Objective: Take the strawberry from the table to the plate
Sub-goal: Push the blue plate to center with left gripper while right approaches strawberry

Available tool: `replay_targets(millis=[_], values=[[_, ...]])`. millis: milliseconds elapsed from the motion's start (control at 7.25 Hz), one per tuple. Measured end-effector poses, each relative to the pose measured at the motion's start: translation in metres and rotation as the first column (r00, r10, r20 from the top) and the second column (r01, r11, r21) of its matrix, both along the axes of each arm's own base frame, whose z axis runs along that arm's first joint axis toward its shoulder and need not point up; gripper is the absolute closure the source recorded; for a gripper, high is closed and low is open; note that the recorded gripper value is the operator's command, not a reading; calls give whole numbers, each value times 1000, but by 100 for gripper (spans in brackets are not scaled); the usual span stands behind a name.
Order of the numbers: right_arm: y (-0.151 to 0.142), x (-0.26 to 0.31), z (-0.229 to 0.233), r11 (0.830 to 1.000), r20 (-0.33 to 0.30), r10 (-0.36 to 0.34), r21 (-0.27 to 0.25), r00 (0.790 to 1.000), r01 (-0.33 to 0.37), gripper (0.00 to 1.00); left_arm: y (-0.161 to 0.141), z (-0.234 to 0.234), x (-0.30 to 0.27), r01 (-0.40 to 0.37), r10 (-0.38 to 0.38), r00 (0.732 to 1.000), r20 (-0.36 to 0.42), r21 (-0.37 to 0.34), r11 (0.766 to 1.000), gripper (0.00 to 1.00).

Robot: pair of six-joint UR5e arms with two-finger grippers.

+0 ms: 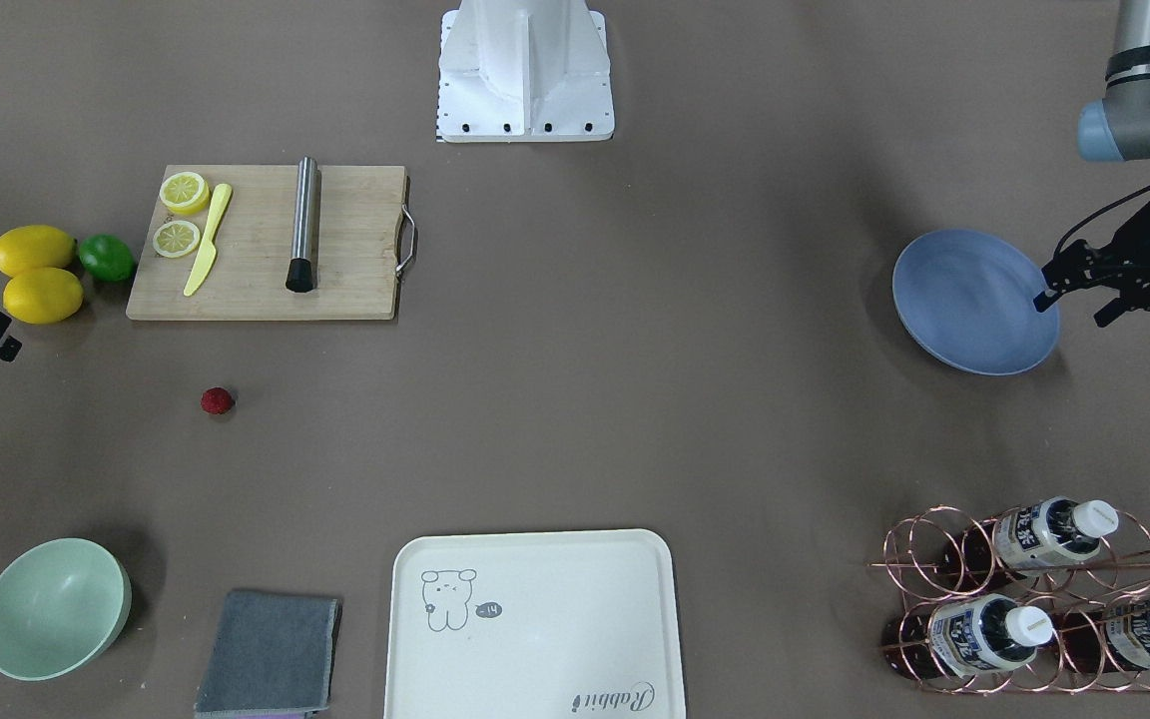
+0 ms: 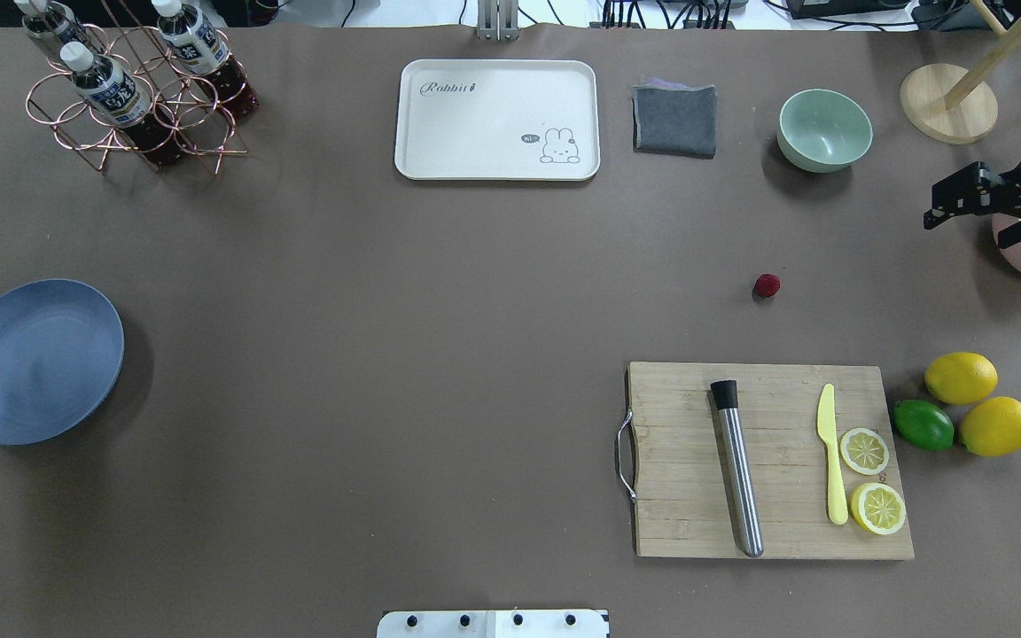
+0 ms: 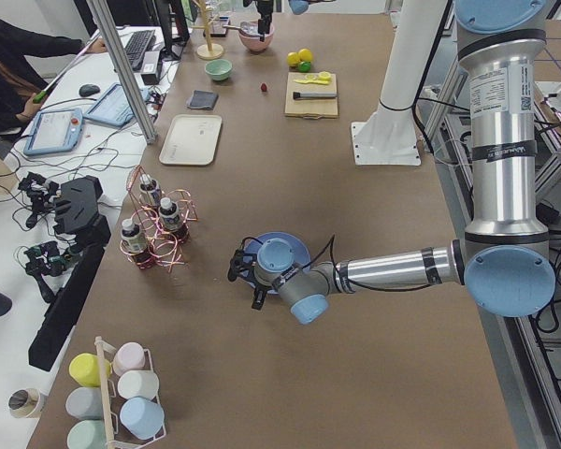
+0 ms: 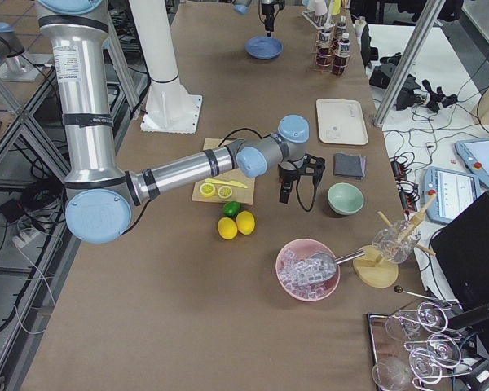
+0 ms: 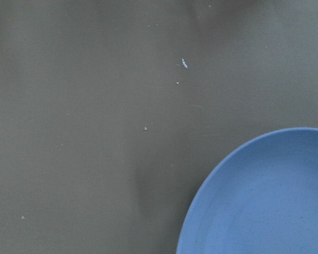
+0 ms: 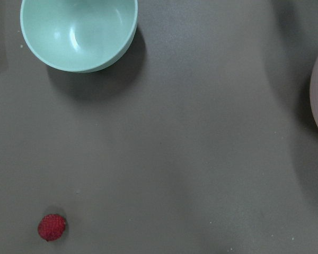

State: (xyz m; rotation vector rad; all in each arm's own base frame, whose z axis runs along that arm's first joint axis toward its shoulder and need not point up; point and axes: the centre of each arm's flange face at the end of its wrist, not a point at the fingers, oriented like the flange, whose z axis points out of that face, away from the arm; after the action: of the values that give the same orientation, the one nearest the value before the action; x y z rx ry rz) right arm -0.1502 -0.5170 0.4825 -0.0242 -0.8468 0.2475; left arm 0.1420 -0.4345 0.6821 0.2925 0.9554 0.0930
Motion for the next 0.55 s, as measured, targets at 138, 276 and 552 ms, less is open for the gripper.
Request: replay_targets(millis=[138,276,552], values=[[0,-5,-1,1000,0,-4,0,1000,4,0,0,3,5,-4,4,1000,2,2,1000,20],[0,-7,-2,1000,0,-7,0,1000,7,0,0,7,10,-10,10,1000,3,4,1000,29],[-1,-13,-5,1000,2,-15,5,1000,15,0,0,13,18,-23,23,1000,0,12,1000,100]])
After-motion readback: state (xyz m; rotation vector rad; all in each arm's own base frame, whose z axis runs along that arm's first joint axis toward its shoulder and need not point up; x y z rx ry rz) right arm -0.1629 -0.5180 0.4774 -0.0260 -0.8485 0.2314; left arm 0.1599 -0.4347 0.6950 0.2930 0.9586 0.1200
